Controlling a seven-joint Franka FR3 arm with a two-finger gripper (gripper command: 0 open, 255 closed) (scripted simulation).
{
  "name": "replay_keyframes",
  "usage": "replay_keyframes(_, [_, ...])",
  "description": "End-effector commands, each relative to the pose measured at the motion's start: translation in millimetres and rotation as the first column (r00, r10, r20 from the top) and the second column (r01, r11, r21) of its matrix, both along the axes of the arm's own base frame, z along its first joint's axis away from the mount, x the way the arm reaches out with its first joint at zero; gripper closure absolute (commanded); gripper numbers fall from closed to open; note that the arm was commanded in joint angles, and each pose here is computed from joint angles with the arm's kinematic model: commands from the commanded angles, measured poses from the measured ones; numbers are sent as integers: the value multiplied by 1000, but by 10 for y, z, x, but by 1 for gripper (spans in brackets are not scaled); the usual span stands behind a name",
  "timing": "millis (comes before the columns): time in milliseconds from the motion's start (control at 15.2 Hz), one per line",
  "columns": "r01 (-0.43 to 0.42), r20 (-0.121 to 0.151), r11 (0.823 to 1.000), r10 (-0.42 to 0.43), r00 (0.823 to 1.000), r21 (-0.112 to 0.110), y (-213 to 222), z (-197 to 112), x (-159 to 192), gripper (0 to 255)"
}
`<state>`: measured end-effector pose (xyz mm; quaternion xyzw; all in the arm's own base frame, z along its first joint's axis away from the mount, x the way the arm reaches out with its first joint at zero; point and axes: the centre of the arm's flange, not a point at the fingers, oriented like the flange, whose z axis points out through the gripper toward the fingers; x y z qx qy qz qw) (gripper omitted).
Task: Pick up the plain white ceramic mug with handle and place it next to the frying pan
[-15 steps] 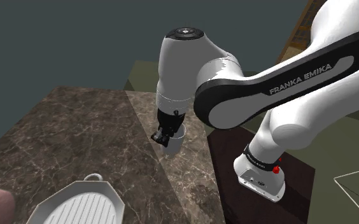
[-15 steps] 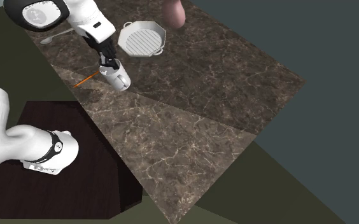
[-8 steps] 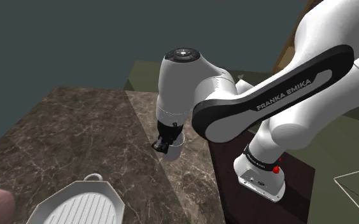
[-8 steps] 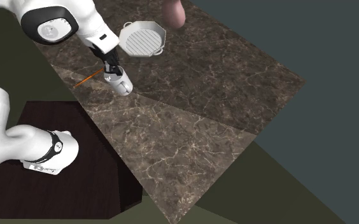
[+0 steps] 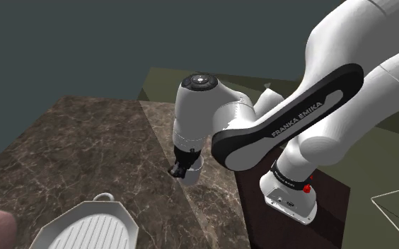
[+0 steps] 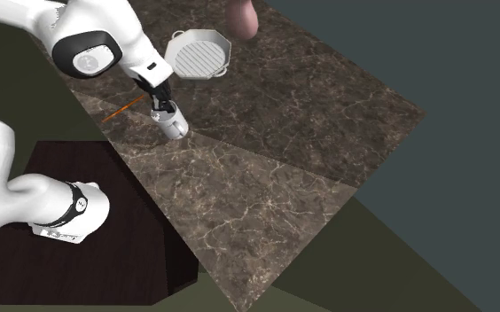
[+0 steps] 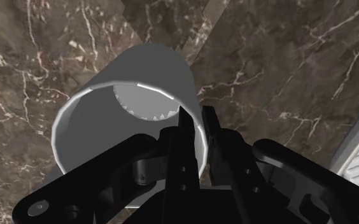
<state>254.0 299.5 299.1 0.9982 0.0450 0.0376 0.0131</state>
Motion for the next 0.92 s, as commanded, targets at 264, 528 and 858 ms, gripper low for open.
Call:
replay_keyframes(264, [0, 0, 1000, 0, 1000, 1, -3, -233, -6, 255])
replay_keyframes(528, [0, 0, 1000, 0, 1000, 1, -3, -233, -6, 255])
replay_keyframes(858, [0, 0, 1000, 0, 1000, 1, -2, -233, -6, 0])
